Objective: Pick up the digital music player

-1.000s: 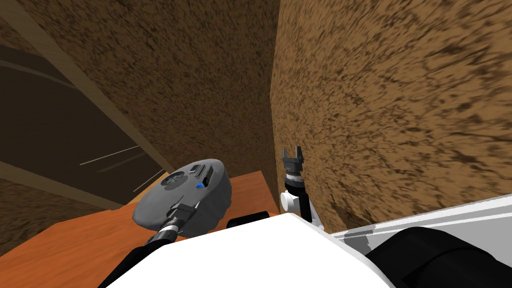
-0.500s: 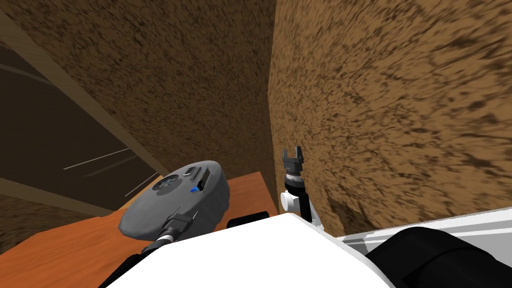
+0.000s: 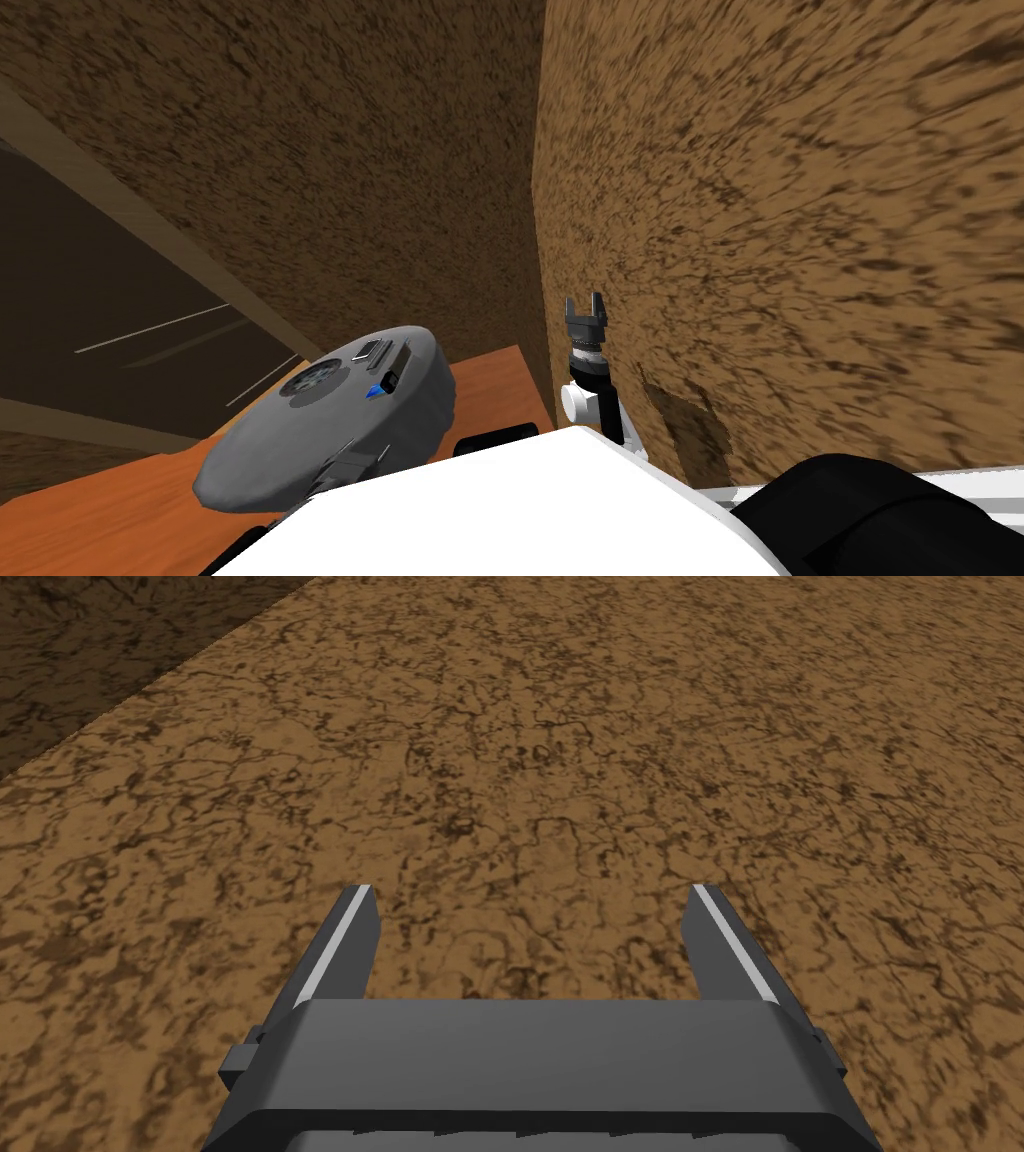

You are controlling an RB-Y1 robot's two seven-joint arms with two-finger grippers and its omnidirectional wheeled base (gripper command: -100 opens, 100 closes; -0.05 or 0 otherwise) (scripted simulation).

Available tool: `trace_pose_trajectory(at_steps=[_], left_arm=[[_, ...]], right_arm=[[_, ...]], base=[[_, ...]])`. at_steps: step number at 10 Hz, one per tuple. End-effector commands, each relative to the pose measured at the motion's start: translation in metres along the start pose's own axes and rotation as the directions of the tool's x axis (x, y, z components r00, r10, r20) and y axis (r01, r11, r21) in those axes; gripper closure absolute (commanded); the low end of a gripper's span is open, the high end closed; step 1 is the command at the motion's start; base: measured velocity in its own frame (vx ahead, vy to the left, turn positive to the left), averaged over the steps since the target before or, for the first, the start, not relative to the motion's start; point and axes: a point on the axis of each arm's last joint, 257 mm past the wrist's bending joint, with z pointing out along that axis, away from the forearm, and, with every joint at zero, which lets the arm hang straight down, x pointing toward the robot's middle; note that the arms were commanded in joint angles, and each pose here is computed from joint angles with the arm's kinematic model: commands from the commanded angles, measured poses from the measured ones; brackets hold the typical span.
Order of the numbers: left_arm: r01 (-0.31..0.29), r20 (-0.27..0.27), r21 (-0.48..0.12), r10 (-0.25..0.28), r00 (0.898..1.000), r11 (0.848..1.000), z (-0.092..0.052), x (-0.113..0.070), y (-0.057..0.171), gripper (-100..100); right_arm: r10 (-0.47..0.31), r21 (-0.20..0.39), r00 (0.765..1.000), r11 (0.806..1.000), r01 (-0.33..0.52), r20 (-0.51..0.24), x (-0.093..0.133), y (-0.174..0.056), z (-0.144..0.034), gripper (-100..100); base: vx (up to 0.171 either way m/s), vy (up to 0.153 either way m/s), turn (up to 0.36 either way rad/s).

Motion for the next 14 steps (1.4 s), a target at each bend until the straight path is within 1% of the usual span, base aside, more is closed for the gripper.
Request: trace_pose_trajectory(at_steps=[1, 2, 3, 4, 5, 6, 7, 8, 9, 11, 12, 14], left_arm=[[0.025, 0.026, -0.021, -0.024, 0.999, 0.999, -0.001, -0.009, 0.002, -100], [0.069, 0.06, -0.039, -0.067, 0.996, 0.997, -0.001, -0.023, 0.001, -100], [0.07, 0.068, -0.049, -0.067, 0.995, 0.996, -0.002, -0.025, 0.004, -100], [0.113, 0.104, -0.066, -0.106, 0.989, 0.991, -0.002, -0.038, 0.004, -100], [0.113, 0.108, -0.071, -0.105, 0.989, 0.991, -0.002, -0.039, 0.005, -100], [0.154, 0.141, -0.083, -0.141, 0.98, 0.985, -0.003, -0.05, 0.003, -100], [0.155, 0.146, -0.088, -0.141, 0.979, 0.984, -0.004, -0.051, 0.005, -100], [0.193, 0.178, -0.098, -0.173, 0.969, 0.976, -0.005, -0.061, 0.003, -100], [0.193, 0.181, -0.102, -0.173, 0.968, 0.976, -0.005, -0.062, 0.004, -100], [0.26, 0.235, -0.109, -0.229, 0.945, 0.959, -0.007, -0.077, -0.004, -100], [0.262, 0.243, -0.117, -0.228, 0.943, 0.958, -0.007, -0.079, -0.002, -100], [0.318, 0.288, -0.117, -0.274, 0.917, 0.941, -0.009, -0.09, -0.012, -100]], right_arm=[[0.0, 0.0, 1.0, 1.0, 0.0, 0.0, 0.0, 0.0, 0.0, 0], [0.0, 0.0, 1.0, 1.0, 0.0, 0.0, 0.0, 0.0, 0.0, 0], [0.0, 0.0, 1.0, 1.0, 0.0, 0.0, 0.0, 0.0, 0.0, 0], [0.0, 0.0, 1.0, 1.0, 0.0, 0.0, 0.0, 0.0, 0.0, 0], [0.0, 0.0, 1.0, 1.0, 0.0, 0.0, 0.0, 0.0, 0.0, 0], [0.0, 0.0, 1.0, 1.0, 0.0, 0.0, 0.0, 0.0, 0.0, 0], [0.0, 0.0, 1.0, 1.0, 0.0, 0.0, 0.0, 0.0, 0.0, 0], [0.0, 0.0, 1.0, 1.0, 0.0, 0.0, 0.0, 0.0, 0.0, 0], [0.0, 0.0, 1.0, 1.0, 0.0, 0.0, 0.0, 0.0, 0.0, 0], [0.0, 0.0, 1.0, 1.0, 0.0, 0.0, 0.0, 0.0, 0.0, 0], [0.0, 0.0, 1.0, 1.0, 0.0, 0.0, 0.0, 0.0, 0.0, 0], [0.0, 0.0, 1.0, 1.0, 0.0, 0.0, 0.0, 0.0, 0.0, 0]], base=[[0.051, -0.013, -0.031], [0.058, -0.011, -0.058], [0.052, -0.006, -0.027], [0.068, -0.016, -0.056], [0.058, -0.014, -0.026], [0.07, -0.001, -0.064], [0.054, 0.001, -0.031], [0.054, -0.002, -0.05], [0.05, -0.004, -0.03], [0.08, 0.001, -0.074], [0.076, 0.013, -0.034], [0.075, 0.015, -0.064]])
